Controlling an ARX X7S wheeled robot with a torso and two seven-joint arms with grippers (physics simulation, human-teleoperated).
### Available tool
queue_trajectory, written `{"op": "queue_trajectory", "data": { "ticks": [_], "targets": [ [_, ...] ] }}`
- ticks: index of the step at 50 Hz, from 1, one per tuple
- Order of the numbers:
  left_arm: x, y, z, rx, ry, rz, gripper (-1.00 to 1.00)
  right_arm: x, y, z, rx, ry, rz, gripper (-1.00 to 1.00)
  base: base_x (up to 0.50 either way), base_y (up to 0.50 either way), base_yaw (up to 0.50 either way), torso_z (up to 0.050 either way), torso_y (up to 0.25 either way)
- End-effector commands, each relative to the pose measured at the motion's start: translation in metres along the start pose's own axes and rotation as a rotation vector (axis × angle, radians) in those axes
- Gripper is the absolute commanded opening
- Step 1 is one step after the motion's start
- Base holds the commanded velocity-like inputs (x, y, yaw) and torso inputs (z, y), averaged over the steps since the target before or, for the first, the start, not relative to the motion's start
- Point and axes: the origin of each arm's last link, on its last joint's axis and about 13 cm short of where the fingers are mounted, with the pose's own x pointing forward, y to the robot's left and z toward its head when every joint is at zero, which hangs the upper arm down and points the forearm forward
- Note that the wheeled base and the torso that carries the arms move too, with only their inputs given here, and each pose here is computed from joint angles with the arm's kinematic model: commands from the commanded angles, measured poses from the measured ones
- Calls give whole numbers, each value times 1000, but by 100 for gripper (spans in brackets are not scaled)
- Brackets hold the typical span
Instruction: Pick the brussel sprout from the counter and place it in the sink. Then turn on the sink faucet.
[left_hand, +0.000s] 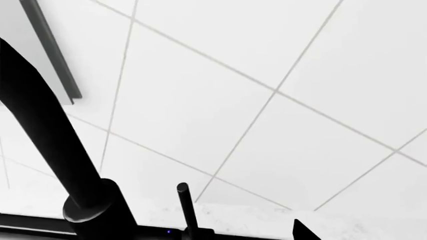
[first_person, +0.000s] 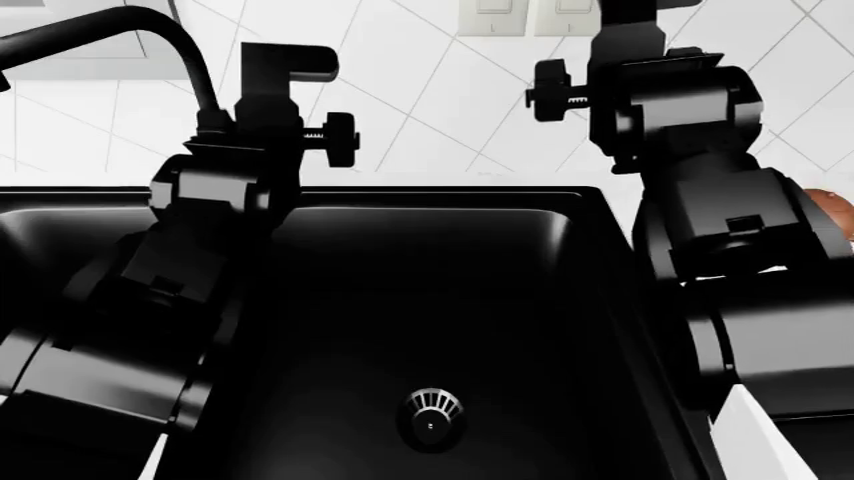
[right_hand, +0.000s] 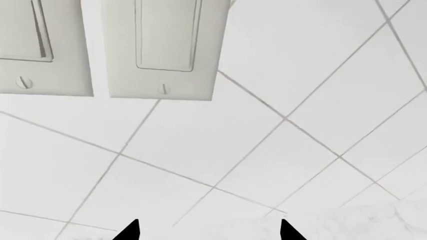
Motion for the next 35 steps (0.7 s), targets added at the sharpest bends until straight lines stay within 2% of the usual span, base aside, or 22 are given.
{"op": "queue_trajectory", "data": {
  "ticks": [1,3,4,5,6,7,8,10,11,13,14,15,17,19,20,22,26,30,35],
  "targets": [
    [-1,-7,3,11,-26,-38,100,-12,1,19,-12,36,39,100,0,0,0,0,0],
    [-1,-7,4,8,-27,-36,100,-18,-5,28,-33,52,44,100,0,0,0,0,0],
    [-1,-7,5,6,-27,-33,100,-20,-9,18,-48,122,71,100,0,0,0,0,0],
    [-1,-6,5,7,-27,-33,100,-29,-11,25,-41,107,78,100,0,0,0,0,0],
    [-1,-6,5,5,-28,-31,100,-35,-18,16,-78,165,52,100,0,0,0,0,0],
    [-1,-6,6,5,-27,-28,100,-47,-23,15,-59,198,60,100,0,0,0,0,0],
    [-1,-5,6,2,-27,-30,100,-62,-25,25,-72,116,74,100,0,0,0,0,0],
    [-1,-5,6,4,-28,-27,100,-82,-35,27,-83,88,49,100,0,0,0,0,0],
    [-1,-5,6,4,-28,-26,100,-84,-44,29,-117,85,18,100,0,0,0,0,0],
    [-2,-5,7,4,-28,-25,100,-94,-74,30,-159,36,-164,100,0,0,0,0,0],
    [-2,-5,7,6,-29,-23,100,-97,-82,27,-113,54,-193,100,0,0,0,0,0],
    [-2,-4,8,3,-31,-23,100,-100,-87,24,-154,67,-262,100,0,0,0,0,0],
    [-2,-4,9,2,-34,-21,100,-111,-90,20,-148,43,-347,100,0,0,0,0,0],
    [-2,-4,9,1,-33,-18,100,-131,-96,17,-147,-33,-477,100,0,0,0,0,0],
    [-2,-3,9,0,-33,-19,100,-143,-96,14,-142,-52,-486,100,0,0,0,0,0],
    [-2,-3,9,-3,-33,-18,100,-173,-100,7,-136,-41,-285,100,0,0,0,0,5],
    [-2,-3,11,-3,-35,-19,100,-236,-112,-1,-101,129,136,100,0,0,0,0,0],
    [-2,-4,10,-3,-34,-21,100,-255,-117,-11,-98,150,159,100,0,0,0,0,0],
    [-2,-2,10,-5,-32,-17,100,-261,-120,-27,-101,174,148,100,0,0,0,0,0]
  ]
}}
